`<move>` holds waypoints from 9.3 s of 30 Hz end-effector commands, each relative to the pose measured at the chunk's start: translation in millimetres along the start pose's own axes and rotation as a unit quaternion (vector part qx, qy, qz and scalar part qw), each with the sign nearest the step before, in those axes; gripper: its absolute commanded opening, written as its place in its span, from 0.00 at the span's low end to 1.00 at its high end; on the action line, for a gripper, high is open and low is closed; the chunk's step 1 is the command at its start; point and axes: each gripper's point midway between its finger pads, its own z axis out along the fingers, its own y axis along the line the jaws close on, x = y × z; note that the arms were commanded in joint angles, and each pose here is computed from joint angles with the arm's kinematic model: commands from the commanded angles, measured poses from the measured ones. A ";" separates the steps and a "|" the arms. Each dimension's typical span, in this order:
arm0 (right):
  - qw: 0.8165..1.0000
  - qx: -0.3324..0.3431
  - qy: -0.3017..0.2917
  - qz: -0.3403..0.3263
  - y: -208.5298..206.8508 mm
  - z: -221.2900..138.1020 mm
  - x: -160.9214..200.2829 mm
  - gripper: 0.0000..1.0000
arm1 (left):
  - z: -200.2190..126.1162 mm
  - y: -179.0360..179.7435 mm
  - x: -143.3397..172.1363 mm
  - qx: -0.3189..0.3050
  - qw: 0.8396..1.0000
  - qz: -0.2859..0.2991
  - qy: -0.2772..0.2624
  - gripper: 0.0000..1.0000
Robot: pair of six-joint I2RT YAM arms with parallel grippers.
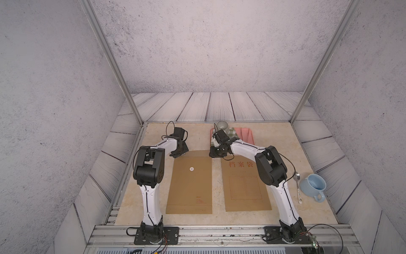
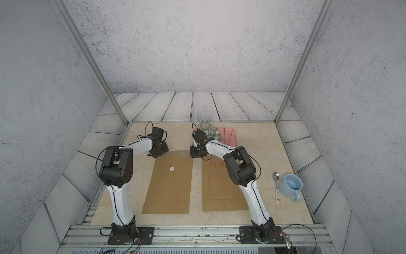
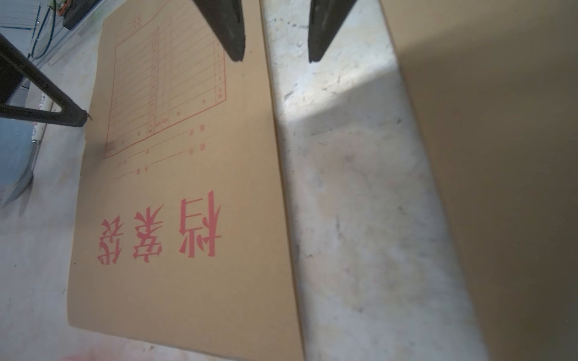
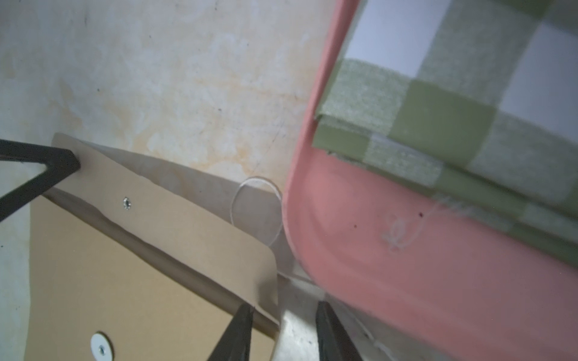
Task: Open the file bag
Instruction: Adjust the file bag at the center of the board, then pick up the file bag from the center of the board.
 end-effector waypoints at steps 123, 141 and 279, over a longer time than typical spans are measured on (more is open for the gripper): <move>0.927 -0.025 0.023 0.372 -142.9 -189.6 275.9 0.67 | -26.9 -154.2 269.3 0.108 0.957 0.199 0.180 0.00; 0.927 -0.138 -0.089 0.338 -116.3 -207.7 225.5 0.36 | -23.2 -148.7 278.9 0.116 0.956 0.184 0.196 0.00; 0.833 -0.457 -0.281 -0.135 85.1 -445.6 81.0 0.00 | -458.1 -151.1 107.4 0.714 0.654 0.249 -0.014 0.61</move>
